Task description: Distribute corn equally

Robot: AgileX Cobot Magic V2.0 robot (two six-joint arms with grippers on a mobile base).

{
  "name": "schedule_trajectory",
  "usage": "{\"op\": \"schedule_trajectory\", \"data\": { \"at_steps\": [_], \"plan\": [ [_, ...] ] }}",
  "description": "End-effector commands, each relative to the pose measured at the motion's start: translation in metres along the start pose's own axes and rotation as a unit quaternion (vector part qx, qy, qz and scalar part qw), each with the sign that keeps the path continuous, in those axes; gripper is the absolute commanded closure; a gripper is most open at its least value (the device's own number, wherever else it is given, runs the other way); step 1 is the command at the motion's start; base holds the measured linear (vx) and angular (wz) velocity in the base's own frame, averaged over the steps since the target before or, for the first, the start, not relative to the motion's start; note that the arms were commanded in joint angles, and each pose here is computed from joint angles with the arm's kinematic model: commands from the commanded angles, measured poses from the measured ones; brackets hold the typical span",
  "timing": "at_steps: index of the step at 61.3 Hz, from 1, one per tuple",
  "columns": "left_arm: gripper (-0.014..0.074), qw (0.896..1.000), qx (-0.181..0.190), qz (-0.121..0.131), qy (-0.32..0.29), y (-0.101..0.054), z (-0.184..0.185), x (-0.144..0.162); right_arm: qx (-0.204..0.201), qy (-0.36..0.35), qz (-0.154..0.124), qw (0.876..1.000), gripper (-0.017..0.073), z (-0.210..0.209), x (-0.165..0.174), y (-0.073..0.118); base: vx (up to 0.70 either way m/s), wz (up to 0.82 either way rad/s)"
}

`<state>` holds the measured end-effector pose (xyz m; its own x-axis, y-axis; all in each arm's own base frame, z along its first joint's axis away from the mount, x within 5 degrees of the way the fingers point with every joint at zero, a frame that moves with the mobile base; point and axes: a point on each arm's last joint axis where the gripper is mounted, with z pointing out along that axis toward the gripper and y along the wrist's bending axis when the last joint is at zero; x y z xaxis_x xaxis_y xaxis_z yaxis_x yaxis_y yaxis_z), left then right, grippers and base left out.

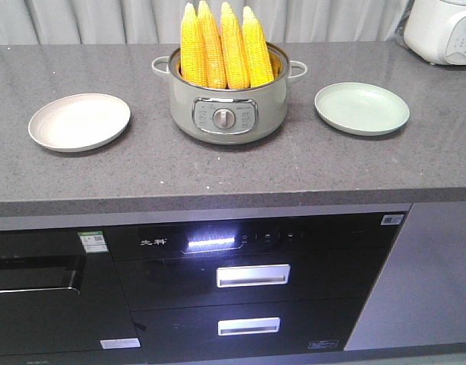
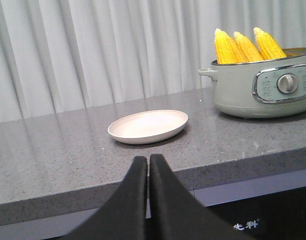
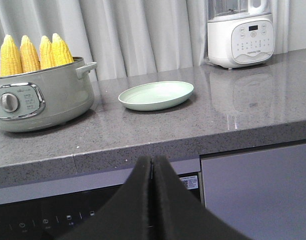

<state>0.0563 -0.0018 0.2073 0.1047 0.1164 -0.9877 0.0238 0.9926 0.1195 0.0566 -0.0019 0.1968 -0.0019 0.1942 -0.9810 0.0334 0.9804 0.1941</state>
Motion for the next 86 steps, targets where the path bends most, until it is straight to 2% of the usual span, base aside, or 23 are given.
{"op": "schedule_trajectory", "data": {
  "at_steps": [1,86],
  "plan": [
    [0.0601,0.999,-0.016,-0.003,-0.042,0.0027,-0.0016,-0.0064,-0.004,-0.033,-0.007,0.999,0.0564,0.0005,-0.0043,0.0006,0.08,0.0],
    [0.0601,0.999,-0.016,-0.003,-0.042,0.0027,-0.0016,-0.0064,-0.004,-0.033,-0.007,0.999,0.0564,0.0005,-0.0043,0.0006,0.07,0.0]
  ]
}}
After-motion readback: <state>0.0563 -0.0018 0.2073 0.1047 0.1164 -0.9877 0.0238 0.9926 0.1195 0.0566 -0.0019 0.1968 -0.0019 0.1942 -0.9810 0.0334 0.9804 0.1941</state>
